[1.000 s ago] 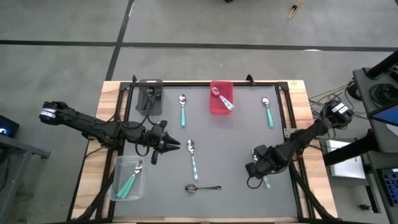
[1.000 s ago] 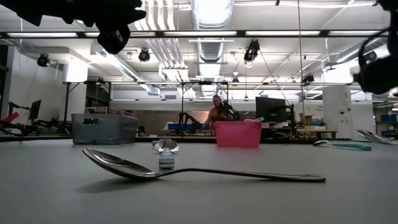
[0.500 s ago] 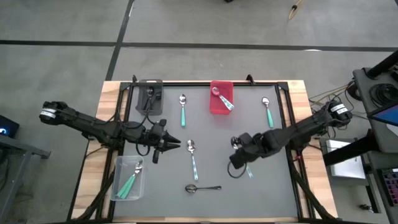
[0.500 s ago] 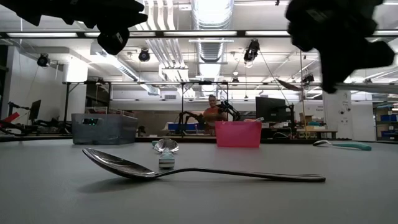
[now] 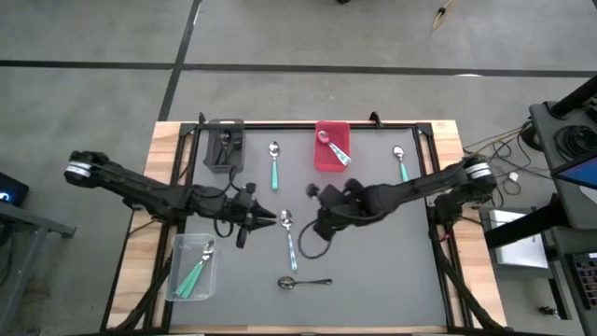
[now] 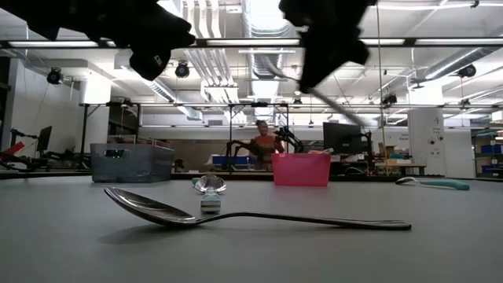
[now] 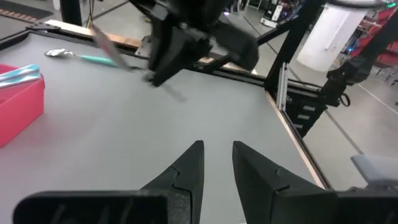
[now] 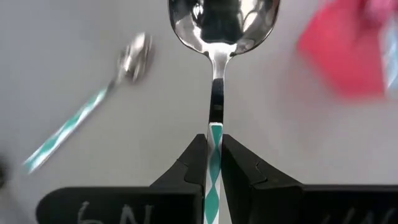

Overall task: Sort silverware by color (type)
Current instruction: Put the white green spoon into the red bin

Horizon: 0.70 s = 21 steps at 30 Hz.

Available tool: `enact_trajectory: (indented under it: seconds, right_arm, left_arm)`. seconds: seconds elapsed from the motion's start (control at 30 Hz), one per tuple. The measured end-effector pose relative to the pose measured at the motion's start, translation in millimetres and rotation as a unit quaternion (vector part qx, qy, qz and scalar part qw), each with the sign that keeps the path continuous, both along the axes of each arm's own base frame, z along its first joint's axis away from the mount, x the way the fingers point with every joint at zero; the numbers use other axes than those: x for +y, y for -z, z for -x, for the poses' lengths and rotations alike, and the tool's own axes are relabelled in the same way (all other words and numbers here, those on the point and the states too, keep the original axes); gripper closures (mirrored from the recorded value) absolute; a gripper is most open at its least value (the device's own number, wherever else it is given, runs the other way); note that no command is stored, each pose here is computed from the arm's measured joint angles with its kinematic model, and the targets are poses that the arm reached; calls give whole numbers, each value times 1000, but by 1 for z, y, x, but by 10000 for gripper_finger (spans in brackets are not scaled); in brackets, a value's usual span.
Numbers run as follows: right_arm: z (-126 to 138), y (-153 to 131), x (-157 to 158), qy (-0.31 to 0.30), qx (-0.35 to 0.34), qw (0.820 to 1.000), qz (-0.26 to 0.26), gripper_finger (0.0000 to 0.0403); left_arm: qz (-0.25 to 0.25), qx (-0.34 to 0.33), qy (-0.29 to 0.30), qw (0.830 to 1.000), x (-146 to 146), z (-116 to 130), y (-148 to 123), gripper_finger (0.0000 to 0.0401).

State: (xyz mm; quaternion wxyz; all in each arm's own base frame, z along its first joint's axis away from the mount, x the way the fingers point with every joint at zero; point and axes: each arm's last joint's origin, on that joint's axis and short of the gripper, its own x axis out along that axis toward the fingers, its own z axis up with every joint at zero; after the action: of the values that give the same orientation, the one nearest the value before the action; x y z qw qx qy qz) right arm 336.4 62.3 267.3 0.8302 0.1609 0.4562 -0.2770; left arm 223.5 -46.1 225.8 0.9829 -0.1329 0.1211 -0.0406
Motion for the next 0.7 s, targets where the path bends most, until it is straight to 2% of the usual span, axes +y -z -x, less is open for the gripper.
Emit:
enact_trajectory:
  seconds: [0.13,0.3,0.5,0.7]
  right_arm:
    - [-28,2,7,-20,-16,992,124,384]
    - [-48,8,15,-30,-36,977,206,384]
    - [-48,8,23,-21,-44,965,259,383]
    - [-47,7,32,-21,-51,958,280,383]
  left_arm:
    - [-4,-2,-20,1000,0,-4,3,335]
    - [-18,0,-59,998,2,-6,6,333]
    - [-51,1,-55,997,3,-5,6,300]
    - [-86,-5,-84,993,5,-6,3,251]
